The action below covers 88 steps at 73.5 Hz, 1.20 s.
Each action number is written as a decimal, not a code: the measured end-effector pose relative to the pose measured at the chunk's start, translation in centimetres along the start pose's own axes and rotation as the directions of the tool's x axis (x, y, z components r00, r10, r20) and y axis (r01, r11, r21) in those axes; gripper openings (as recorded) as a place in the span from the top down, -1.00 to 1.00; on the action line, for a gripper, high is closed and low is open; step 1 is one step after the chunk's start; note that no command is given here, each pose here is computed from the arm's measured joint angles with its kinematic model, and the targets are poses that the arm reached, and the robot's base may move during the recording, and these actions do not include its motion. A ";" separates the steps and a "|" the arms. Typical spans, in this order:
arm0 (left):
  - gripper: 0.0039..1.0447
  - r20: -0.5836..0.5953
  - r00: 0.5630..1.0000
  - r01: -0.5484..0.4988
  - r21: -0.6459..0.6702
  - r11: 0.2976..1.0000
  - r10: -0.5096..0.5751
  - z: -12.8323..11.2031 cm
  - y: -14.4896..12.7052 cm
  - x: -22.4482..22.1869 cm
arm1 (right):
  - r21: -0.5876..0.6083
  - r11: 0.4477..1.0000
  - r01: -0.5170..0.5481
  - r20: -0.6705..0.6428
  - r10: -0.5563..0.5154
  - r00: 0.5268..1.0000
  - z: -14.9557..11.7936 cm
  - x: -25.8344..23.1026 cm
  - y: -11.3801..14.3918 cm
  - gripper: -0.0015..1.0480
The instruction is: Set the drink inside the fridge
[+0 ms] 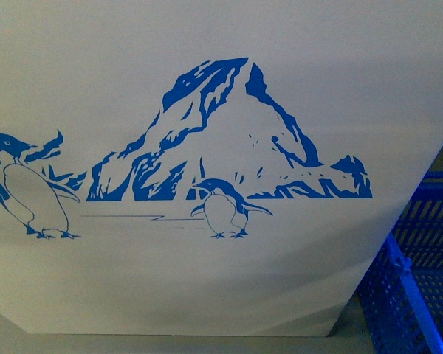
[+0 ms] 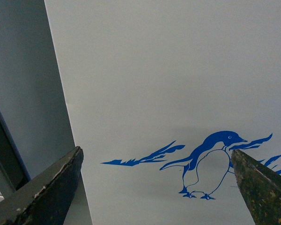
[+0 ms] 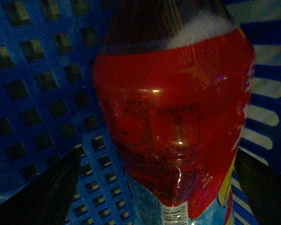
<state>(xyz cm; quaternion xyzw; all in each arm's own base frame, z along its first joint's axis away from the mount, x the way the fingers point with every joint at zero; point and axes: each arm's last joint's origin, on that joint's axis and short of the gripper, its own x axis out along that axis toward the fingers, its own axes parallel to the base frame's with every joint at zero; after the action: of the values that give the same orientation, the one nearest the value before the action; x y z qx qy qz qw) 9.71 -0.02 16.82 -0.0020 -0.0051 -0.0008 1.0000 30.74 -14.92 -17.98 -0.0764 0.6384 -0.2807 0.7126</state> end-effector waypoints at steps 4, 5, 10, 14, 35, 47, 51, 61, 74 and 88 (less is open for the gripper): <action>-0.85 0.000 1.000 0.000 0.000 1.000 0.000 0.0 0.0 0.0 | 0.021 1.000 0.001 -0.013 0.000 1.000 -0.2 0.3 -0.2 -0.86; -0.85 0.000 1.000 0.000 0.000 1.000 0.000 0.0 0.0 0.0 | 0.033 0.999 0.002 -0.021 -0.001 1.000 -0.4 0.5 -0.4 -0.86; -0.85 0.000 1.000 0.000 0.000 1.000 0.000 0.0 0.0 0.0 | 0.060 0.998 0.003 -0.041 -0.001 0.999 -0.8 0.9 -0.7 -0.86; -0.85 0.000 1.000 0.000 0.000 1.000 0.000 0.0 0.0 0.0 | 0.075 0.997 0.001 -0.049 0.003 0.999 -1.0 1.2 -0.9 -0.86; -0.85 0.000 1.000 0.000 0.000 1.000 0.000 0.0 0.0 0.0 | 0.100 0.995 0.002 -0.054 0.004 0.999 -1.2 1.6 -1.5 -0.82; -0.85 0.000 1.000 0.000 0.000 1.000 0.000 0.0 0.0 0.0 | 0.104 0.995 0.004 -0.057 0.002 0.998 -1.2 1.9 -1.7 -0.47; -0.85 0.000 1.000 0.000 0.000 1.000 0.000 0.0 0.0 0.0 | 0.105 0.994 0.006 -0.057 0.000 0.998 -1.2 2.0 -1.8 -0.34; -0.85 0.000 1.000 0.000 0.000 1.000 0.000 0.0 0.0 0.0 | 0.101 0.995 0.009 -0.057 -0.003 0.998 -1.2 2.1 -1.8 -0.04; -0.85 0.000 1.000 0.000 0.000 1.000 0.000 0.0 0.0 0.0 | 0.070 0.997 0.006 -0.046 -0.003 0.999 -1.1 2.2 -1.8 0.22; -0.85 0.000 1.000 0.000 0.000 1.000 0.000 0.0 0.0 0.0 | 0.056 0.997 -0.057 0.012 0.056 0.998 -1.0 1.0 -2.0 0.26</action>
<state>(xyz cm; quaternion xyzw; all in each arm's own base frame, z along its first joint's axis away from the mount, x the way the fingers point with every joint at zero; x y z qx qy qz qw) 9.71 -0.02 16.82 -0.0020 -0.0051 -0.0008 1.0000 29.20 -16.87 -18.10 -0.0398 0.6284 -0.2779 0.7255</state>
